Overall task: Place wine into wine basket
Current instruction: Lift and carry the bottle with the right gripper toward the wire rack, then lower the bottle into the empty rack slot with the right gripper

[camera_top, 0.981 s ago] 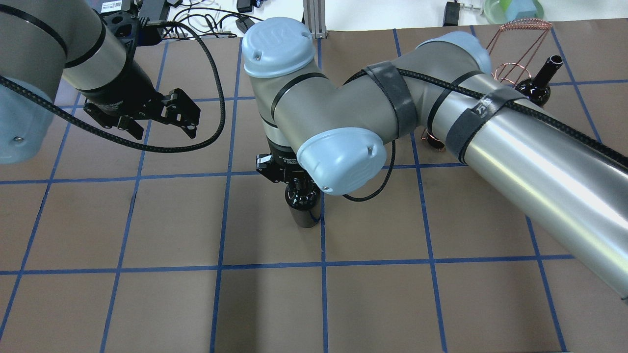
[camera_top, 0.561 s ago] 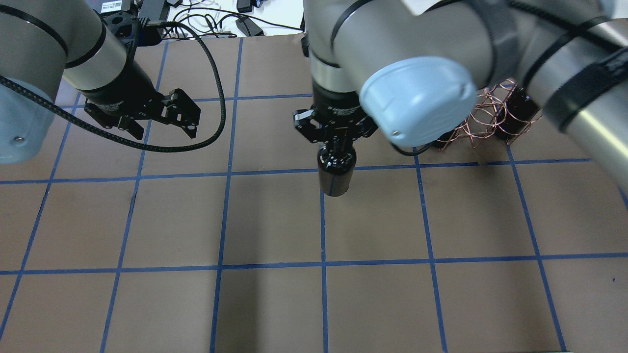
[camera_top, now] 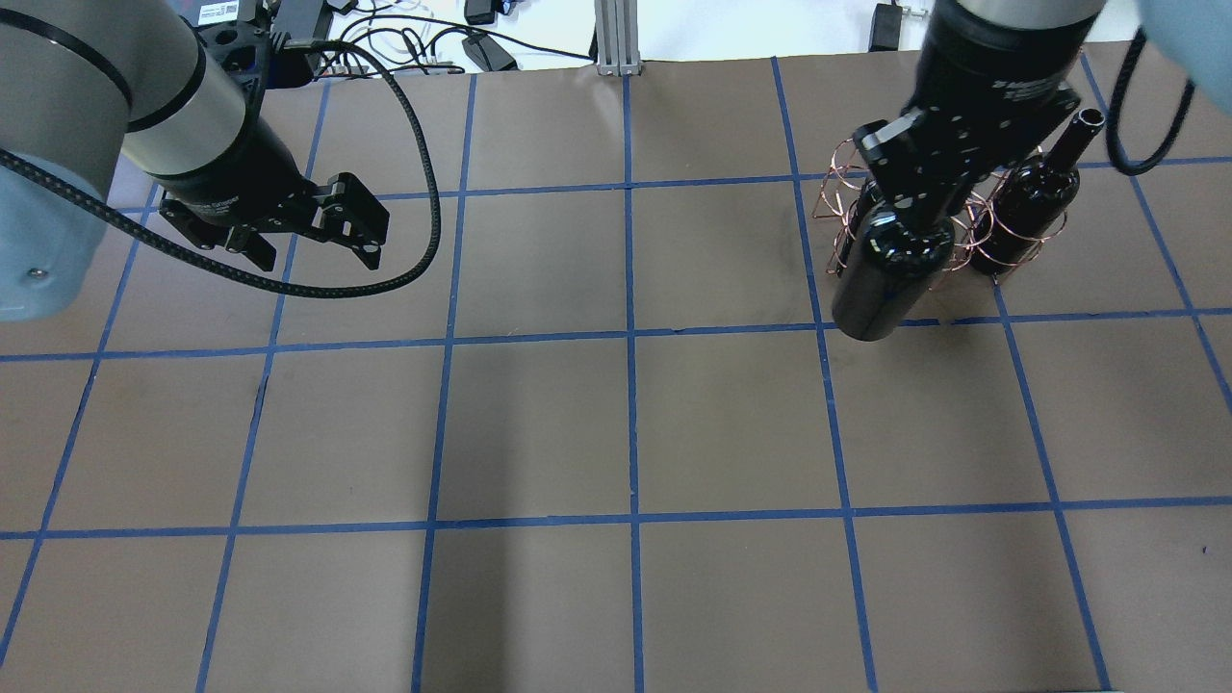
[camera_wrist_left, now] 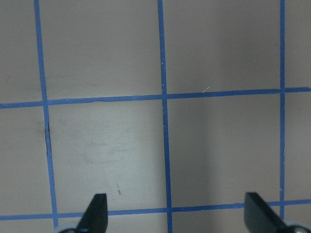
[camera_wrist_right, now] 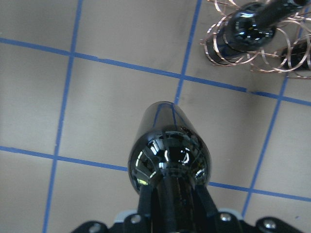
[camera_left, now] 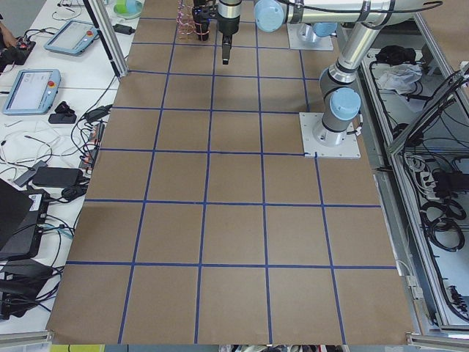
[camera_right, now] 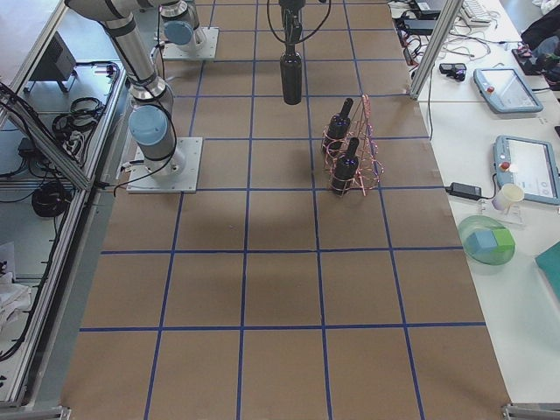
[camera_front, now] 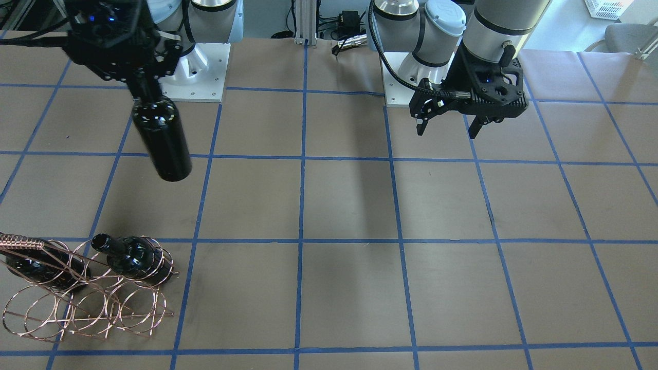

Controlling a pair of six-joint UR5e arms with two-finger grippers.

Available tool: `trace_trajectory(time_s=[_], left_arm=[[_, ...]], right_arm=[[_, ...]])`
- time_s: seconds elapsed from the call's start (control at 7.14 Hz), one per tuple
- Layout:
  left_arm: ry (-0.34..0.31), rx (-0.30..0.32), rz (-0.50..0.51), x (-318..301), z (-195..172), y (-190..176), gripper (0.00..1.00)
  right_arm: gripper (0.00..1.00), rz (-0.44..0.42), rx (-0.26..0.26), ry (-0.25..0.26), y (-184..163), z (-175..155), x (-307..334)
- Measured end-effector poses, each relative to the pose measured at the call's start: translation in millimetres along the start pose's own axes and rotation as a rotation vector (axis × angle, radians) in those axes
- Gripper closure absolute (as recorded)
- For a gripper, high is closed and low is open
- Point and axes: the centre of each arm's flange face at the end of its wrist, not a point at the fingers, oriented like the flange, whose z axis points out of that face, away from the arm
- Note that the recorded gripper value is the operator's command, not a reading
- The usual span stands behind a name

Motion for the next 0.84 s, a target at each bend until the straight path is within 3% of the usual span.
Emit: trace_trajectory(time_s=[0.42,0.84], left_arm=[[-0.018,-0.002,0.001,-2,0,0,0.00],[-0.021,-0.012,0.004,-2,5,-2,0.00]], right_arm=[[1.00,-0.074,0.003,0.027,8,-6,110],[1.00,-0.099,0.032,0.042,-27,6,144]])
